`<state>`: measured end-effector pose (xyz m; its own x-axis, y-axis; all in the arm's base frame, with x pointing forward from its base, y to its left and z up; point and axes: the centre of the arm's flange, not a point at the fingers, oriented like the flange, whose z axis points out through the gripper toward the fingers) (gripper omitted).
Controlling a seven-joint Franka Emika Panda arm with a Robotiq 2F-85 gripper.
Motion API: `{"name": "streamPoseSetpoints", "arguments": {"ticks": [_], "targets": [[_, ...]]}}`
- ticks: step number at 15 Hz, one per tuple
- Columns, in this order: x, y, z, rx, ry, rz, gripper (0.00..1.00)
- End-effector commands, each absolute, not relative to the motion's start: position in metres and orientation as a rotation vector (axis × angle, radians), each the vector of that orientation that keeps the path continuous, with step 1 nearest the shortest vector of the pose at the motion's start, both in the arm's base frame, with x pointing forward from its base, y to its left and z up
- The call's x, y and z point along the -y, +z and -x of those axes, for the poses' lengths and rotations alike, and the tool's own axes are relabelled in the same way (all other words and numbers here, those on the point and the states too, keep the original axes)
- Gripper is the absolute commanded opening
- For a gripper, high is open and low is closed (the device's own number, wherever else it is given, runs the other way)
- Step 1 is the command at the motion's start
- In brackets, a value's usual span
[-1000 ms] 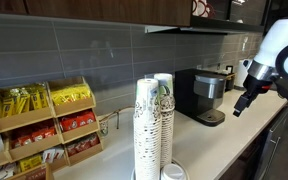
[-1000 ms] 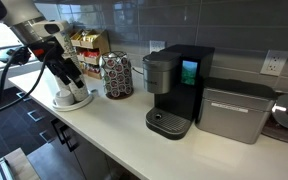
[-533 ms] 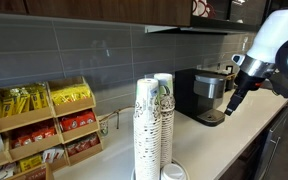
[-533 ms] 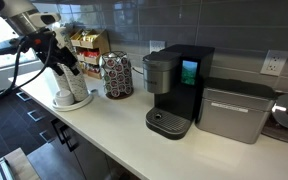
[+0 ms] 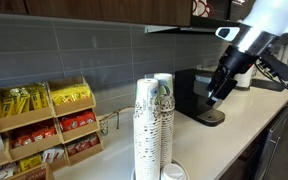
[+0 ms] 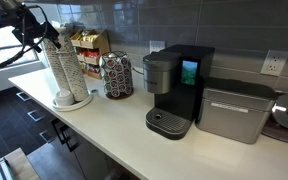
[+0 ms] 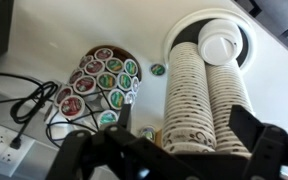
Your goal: Remove one cup from the right tall cups stack on a tray and put it on the counter top facing down
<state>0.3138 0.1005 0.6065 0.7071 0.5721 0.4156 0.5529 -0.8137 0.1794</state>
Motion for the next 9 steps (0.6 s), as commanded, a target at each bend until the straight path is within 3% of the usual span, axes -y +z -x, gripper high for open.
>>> {"name": "streamPoseSetpoints", "arguments": {"ticks": [1,9], "targets": [[-0.107,0.611,-0.314,-0.999,0.727,-2.844,1.00],[-0.120,0.621,-0.318,-1.066,0.779,-2.868,1.00]]}}
